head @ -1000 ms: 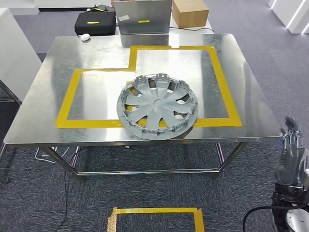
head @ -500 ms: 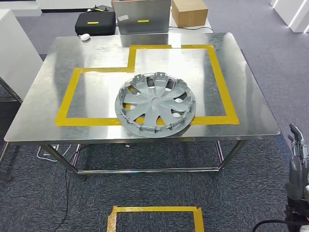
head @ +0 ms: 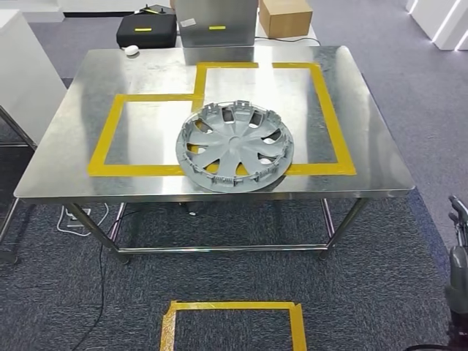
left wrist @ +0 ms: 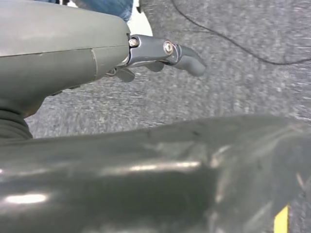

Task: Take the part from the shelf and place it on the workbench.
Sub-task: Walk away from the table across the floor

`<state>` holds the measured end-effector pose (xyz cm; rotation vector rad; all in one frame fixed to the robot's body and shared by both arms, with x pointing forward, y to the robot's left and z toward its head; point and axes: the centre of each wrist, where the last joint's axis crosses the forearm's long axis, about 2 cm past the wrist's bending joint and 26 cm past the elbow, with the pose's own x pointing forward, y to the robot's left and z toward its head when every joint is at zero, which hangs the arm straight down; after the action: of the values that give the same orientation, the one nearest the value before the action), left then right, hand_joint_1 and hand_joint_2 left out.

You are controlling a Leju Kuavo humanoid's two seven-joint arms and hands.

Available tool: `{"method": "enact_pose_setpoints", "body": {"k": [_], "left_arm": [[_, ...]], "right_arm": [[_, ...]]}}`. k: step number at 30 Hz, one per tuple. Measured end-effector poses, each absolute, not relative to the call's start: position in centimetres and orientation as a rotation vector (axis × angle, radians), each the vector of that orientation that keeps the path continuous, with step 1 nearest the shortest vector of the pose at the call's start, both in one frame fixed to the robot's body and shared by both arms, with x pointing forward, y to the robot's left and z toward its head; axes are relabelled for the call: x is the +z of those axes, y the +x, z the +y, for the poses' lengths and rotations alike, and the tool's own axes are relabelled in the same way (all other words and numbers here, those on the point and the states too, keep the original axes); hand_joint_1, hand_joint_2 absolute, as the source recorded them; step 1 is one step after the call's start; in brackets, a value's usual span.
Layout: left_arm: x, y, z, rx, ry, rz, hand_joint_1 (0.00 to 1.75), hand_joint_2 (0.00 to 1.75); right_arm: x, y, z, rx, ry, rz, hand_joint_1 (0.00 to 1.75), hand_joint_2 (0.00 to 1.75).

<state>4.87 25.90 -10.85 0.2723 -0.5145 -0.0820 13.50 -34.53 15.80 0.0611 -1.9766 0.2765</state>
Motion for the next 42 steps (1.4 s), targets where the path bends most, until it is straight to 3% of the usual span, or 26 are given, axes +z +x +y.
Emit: {"method": "enact_pose_setpoints", "body": {"k": [42], "left_arm": [[-10.9, 4.7, 25.7, -0.085, 0.268, -0.496, 0.0, 0.0]], "right_arm": [[15.4, 11.1, -35.7, 0.326, -0.149, -1.797, 0.0, 0.0]]}}
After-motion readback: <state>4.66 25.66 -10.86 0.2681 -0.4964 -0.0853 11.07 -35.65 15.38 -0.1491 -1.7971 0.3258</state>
